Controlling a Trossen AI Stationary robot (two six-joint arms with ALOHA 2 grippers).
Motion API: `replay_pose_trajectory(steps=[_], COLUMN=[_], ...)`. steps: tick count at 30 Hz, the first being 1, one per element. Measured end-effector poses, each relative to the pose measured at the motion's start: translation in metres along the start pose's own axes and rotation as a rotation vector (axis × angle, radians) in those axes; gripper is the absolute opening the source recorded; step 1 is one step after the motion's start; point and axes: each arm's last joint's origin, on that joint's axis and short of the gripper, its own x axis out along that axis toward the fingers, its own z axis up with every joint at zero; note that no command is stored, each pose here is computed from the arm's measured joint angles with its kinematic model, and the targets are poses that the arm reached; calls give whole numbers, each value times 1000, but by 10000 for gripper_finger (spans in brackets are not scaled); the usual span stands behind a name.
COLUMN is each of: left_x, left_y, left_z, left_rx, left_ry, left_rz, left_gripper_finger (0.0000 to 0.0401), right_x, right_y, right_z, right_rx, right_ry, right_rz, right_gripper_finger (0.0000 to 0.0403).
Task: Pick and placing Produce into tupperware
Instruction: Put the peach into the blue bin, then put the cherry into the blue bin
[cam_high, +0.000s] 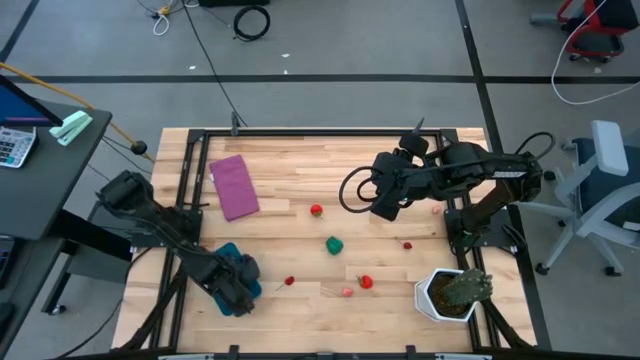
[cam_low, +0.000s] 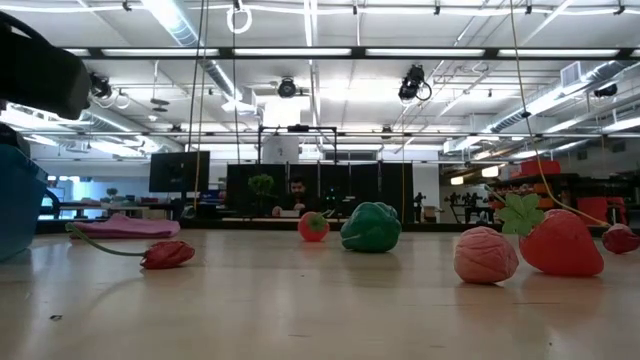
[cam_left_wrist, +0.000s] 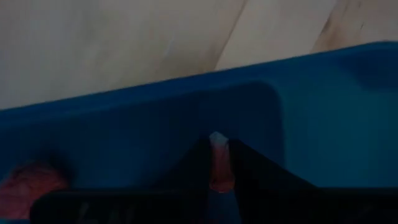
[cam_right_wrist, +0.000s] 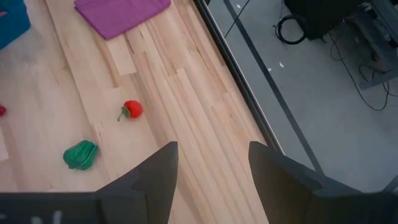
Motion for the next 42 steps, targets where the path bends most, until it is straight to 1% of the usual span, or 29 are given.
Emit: replay_pose_trajectory(steps=[4, 9, 11, 14, 16, 20, 23, 25, 29, 32, 34, 38, 42], left_x=[1, -4, -7, -17, -26, -48, -65, -74, -85, -83, -73, -46, -22], left_y=[0, 2, 0, -6, -9, -16, -20, -24, -28, -28, -26, -25, -25], left_z=[0, 4, 7, 14, 20, 36, 52, 64, 84, 95, 100, 109, 110], left_rx=[-2, -7, -20, -12, -10, 14, 11, 13, 72, 100, 104, 123, 151], left_ry=[1, 16, 62, 166, 213, 225, 176, 101, -49, -117, -133, -119, -74], left_rz=[3, 2, -13, -45, -48, -29, -21, -29, -47, -75, -82, -46, 12], left_gripper_finger=[73, 129, 153, 181, 192, 200, 196, 190, 178, 172, 170, 169, 169], right_x=[0, 0, 0, 0, 0, 0, 0, 0, 0, 0, 0, 0, 0], right_y=[0, 0, 0, 0, 0, 0, 0, 0, 0, 0, 0, 0, 0], right_z=[0, 0, 0, 0, 0, 0, 0, 0, 0, 0, 0, 0, 0], right_rx=[3, 4, 0, 0, -1, -1, -2, -3, -11, -18, -18, -20, -20], right_ry=[0, 0, 0, 0, 0, -5, -8, -8, -8, -10, -10, -10, -10], right_rz=[0, 0, 0, 0, 0, -10, -16, -16, -16, -16, -16, -16, -15], right_gripper_finger=[205, 205, 205, 205, 205, 205, 205, 205, 205, 205, 205, 205, 205])
